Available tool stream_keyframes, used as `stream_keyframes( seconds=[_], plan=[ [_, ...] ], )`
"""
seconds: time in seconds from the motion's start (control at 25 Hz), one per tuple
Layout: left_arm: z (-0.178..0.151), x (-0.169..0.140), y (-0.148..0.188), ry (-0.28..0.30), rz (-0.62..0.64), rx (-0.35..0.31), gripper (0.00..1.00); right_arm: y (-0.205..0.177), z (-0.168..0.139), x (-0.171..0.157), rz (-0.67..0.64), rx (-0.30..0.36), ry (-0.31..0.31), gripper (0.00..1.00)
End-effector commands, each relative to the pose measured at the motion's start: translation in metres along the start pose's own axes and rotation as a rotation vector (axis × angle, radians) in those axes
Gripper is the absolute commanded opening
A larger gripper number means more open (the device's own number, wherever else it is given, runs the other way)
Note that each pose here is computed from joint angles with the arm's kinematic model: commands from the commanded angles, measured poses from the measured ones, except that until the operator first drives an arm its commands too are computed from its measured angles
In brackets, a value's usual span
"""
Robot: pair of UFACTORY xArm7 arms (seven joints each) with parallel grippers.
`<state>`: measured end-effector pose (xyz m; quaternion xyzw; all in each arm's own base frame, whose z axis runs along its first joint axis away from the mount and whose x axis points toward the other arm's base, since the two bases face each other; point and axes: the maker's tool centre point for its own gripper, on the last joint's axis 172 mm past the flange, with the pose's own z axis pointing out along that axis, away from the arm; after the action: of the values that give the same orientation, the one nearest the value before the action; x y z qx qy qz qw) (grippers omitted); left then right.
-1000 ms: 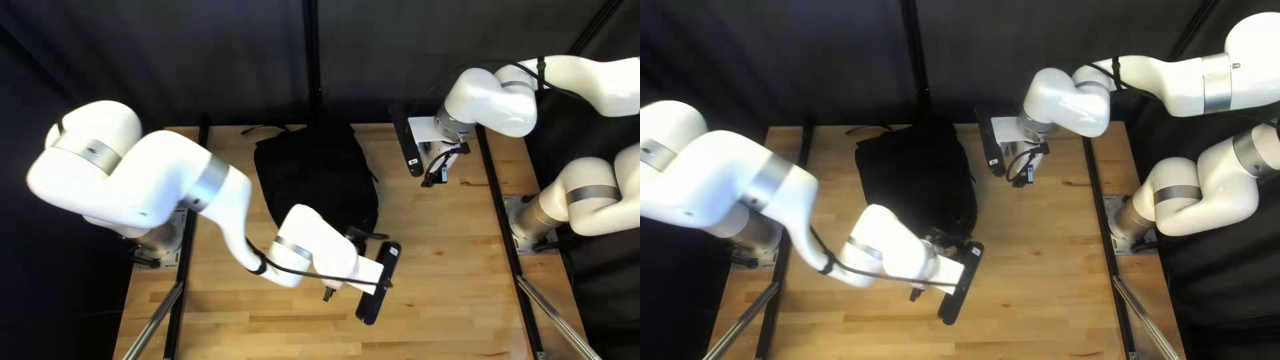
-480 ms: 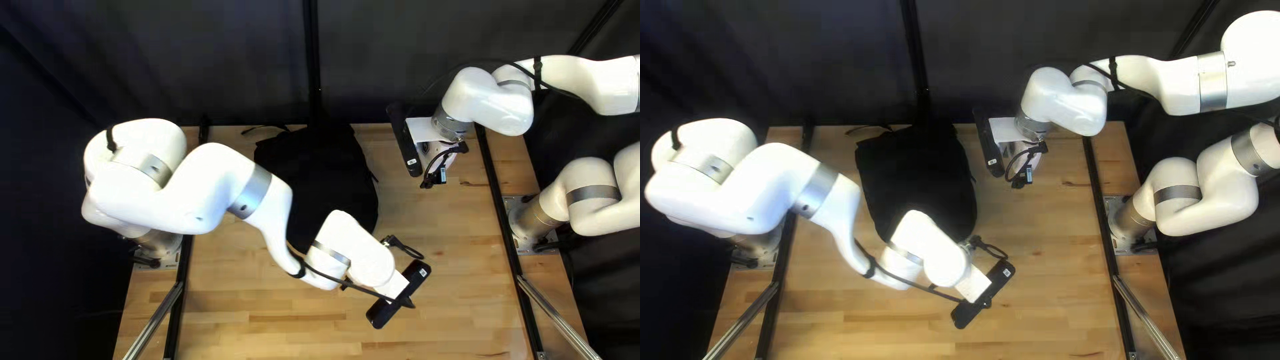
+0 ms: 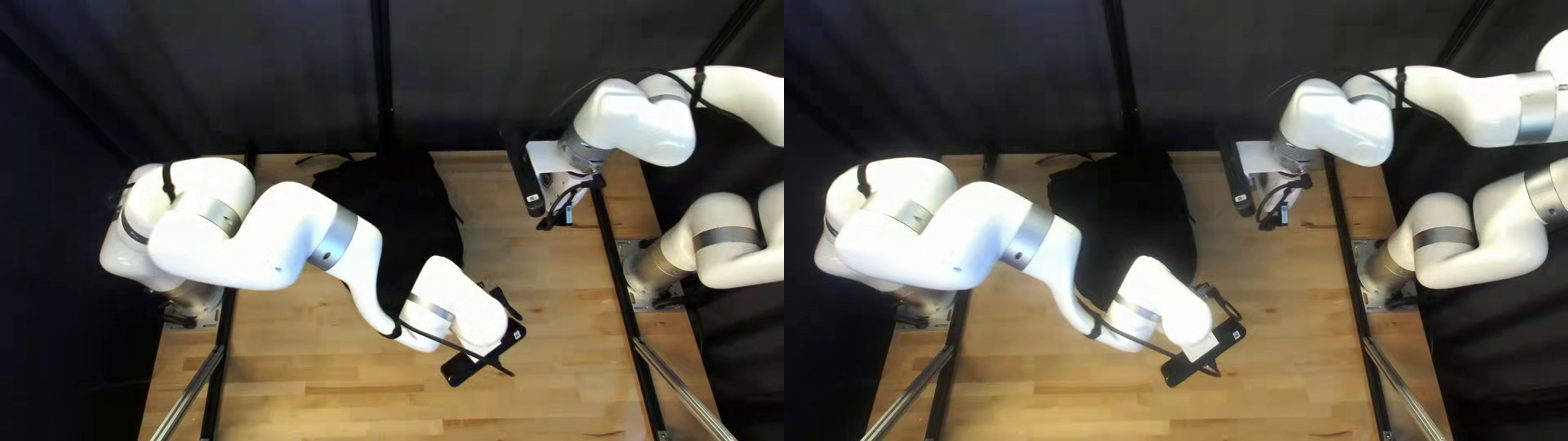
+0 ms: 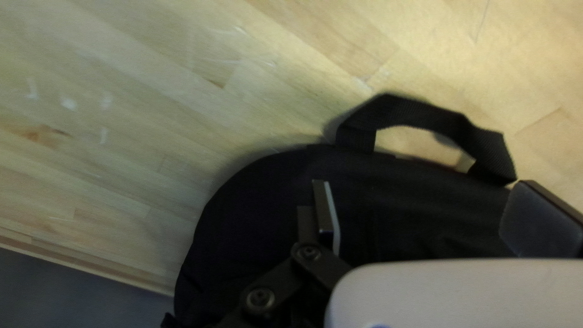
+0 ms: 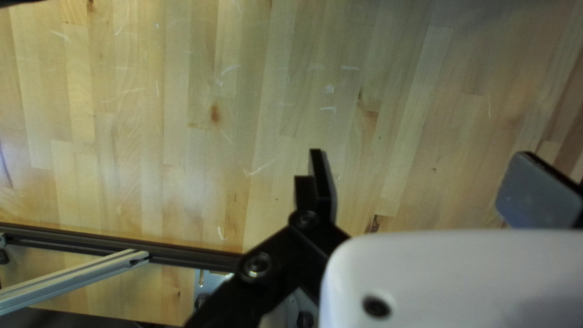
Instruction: Remove a lunch box from a kids backpack
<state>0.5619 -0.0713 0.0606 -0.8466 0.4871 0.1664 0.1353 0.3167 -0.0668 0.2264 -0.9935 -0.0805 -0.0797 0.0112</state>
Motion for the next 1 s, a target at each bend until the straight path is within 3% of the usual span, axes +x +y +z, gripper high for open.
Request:
stream_keyframes(
  seconds=[0.04, 0.28, 0.76, 0.8, 0.84, 0.88, 0.92, 1.0],
  plan=[
    [0.002, -0.005, -0.002, -0.051, 0.025, -0.001, 1.00, -0.003, -0.001, -0.008, 0.008, -0.007, 0.000, 1.00],
    [0.003, -0.015, -0.008, -0.119, 0.042, 0.006, 1.00, -0.008, 0.000, -0.013, 0.010, -0.015, -0.002, 1.00],
    [0.008, -0.024, -0.009, -0.193, 0.095, -0.012, 0.98, -0.013, -0.007, -0.022, 0.023, -0.024, 0.000, 1.00],
    [0.008, -0.024, -0.009, -0.196, 0.097, -0.012, 0.84, -0.013, -0.007, -0.022, 0.024, -0.025, 0.000, 1.00],
    [0.009, -0.024, -0.008, -0.198, 0.097, -0.012, 0.63, -0.014, -0.008, -0.023, 0.025, -0.025, 0.000, 1.00],
    [0.009, -0.024, -0.008, -0.200, 0.097, -0.011, 0.26, -0.014, -0.008, -0.023, 0.026, -0.026, -0.001, 1.00],
    [0.010, -0.023, -0.008, -0.201, 0.098, -0.010, 0.03, -0.014, -0.008, -0.024, 0.026, -0.026, -0.002, 1.00],
    [0.011, -0.021, -0.007, -0.200, 0.098, -0.009, 0.00, -0.014, -0.009, -0.025, 0.027, -0.027, -0.003, 1.00]
  ],
)
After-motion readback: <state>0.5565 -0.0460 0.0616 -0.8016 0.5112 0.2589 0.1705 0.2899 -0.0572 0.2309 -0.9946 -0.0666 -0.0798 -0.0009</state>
